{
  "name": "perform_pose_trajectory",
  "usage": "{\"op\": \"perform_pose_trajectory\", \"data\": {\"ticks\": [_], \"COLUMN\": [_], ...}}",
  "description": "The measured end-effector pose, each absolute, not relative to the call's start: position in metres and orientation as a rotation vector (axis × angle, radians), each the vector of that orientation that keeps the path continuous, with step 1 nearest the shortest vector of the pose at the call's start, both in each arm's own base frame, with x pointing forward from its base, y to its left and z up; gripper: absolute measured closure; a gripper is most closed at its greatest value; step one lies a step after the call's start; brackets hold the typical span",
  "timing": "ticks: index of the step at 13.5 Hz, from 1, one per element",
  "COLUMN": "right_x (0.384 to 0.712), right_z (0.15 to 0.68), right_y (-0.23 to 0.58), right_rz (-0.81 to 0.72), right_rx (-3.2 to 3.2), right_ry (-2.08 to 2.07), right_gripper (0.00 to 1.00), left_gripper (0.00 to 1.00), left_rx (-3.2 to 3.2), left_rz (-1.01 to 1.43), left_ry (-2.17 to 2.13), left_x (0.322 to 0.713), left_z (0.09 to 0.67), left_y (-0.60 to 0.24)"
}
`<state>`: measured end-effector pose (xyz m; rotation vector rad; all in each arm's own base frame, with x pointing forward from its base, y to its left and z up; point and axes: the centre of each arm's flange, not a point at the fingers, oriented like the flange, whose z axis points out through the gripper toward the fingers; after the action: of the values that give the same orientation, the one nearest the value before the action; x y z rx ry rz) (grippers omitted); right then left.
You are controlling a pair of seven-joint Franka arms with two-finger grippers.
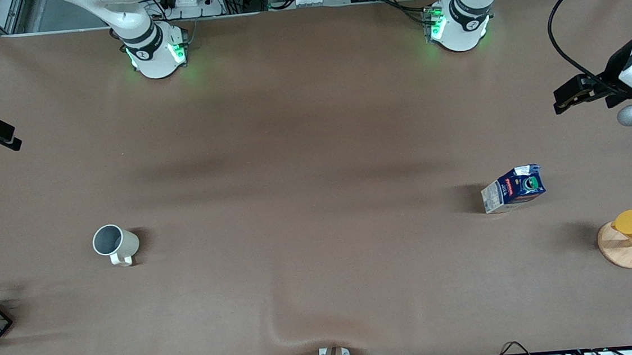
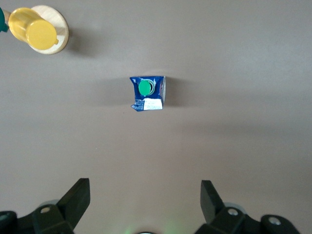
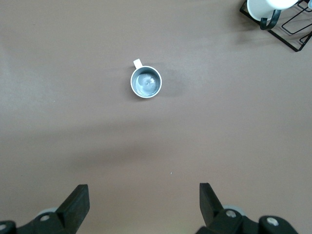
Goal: Place milk next to cup
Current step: 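Reach the left gripper toward the blue milk carton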
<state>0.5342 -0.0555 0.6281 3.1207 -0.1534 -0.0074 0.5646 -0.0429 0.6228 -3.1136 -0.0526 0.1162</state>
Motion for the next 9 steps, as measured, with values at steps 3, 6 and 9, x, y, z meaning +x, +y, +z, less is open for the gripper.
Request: {"op": "perform_pose_trajectory", "data": {"ticks": [3,6,9], "right_x": [0.534,0.534,0.533], "right_z": [0.628,0.628,0.627], "right_y": [-0.056,-0.056,-0.056], "right_rz": [-0.008,-0.008,-0.028], "right_rx": [3.121,3.121,3.121], "right_ry": [-0.153,-0.154,-0.155], "right_gripper": [0.0,0.0,0.0], "left_gripper": [0.0,0.0,0.0], "left_rx": [-3.112,-3.111,-3.117], "left_rz": [0.13,0.142,0.128], "left_ry": [-0.06,-0.086,-0.099], "left_x": [0.564,0.569,0.589], "left_z": [0.622,0.616,0.593], "left_y": [-0.04,-0.031,-0.025]}}
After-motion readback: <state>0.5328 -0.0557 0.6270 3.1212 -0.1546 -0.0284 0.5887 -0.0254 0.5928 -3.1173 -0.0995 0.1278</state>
